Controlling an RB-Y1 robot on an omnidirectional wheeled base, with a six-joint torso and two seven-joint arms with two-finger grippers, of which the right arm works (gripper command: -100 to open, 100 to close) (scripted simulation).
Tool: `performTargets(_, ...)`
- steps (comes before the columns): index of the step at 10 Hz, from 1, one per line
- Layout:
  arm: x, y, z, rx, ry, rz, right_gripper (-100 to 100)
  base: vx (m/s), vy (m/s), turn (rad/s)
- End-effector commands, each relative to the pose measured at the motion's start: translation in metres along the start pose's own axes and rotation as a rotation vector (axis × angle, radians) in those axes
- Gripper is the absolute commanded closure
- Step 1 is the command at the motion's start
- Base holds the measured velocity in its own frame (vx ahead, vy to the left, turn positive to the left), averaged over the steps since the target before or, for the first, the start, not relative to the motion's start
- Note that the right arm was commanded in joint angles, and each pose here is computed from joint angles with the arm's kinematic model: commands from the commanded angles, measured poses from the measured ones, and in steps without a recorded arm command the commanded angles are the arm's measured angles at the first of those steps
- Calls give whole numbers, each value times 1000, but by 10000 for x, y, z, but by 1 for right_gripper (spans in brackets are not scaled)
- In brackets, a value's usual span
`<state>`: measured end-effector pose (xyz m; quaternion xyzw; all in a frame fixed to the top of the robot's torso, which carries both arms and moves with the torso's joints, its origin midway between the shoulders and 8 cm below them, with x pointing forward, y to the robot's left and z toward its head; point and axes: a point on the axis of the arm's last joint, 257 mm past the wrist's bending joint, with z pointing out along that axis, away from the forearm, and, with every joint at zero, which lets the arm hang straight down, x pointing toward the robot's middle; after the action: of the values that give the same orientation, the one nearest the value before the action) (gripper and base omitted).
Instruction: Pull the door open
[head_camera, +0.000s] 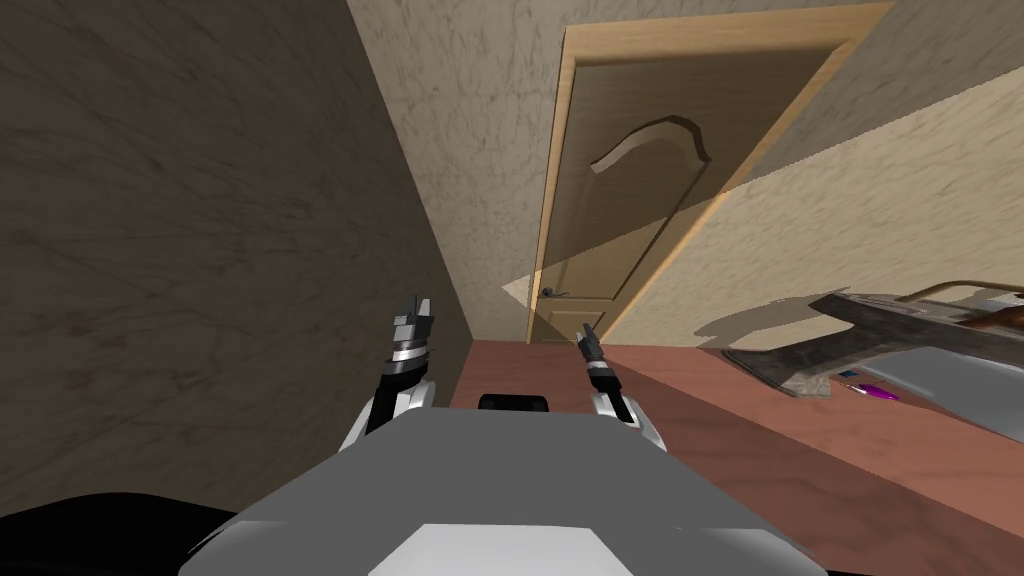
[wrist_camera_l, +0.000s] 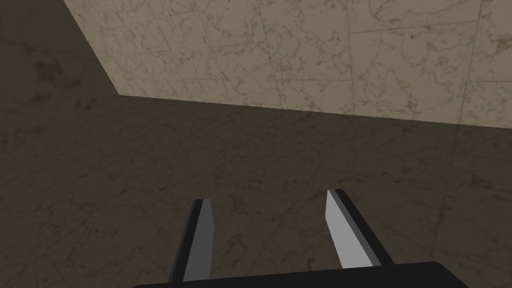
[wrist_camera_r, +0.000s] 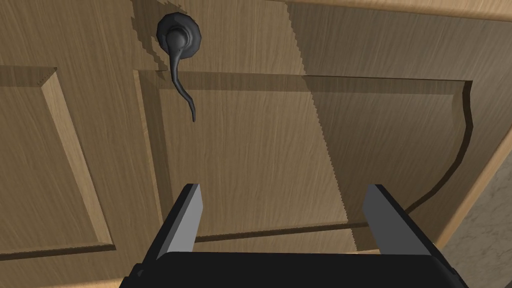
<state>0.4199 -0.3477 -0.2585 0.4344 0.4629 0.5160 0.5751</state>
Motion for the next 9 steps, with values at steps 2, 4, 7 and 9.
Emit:
performTargets(2,-44,-141,-22,25,4,-3,-100,100,21,4)
performTargets(4,-75,-239,-39,43,7,-6,-100,106,15,3)
performTargets(7,-121,-375,-65,69,11,-9,-100,104,12,4)
performTargets(9,-151,-460,-83,86,13,-11,-100,90,9,4)
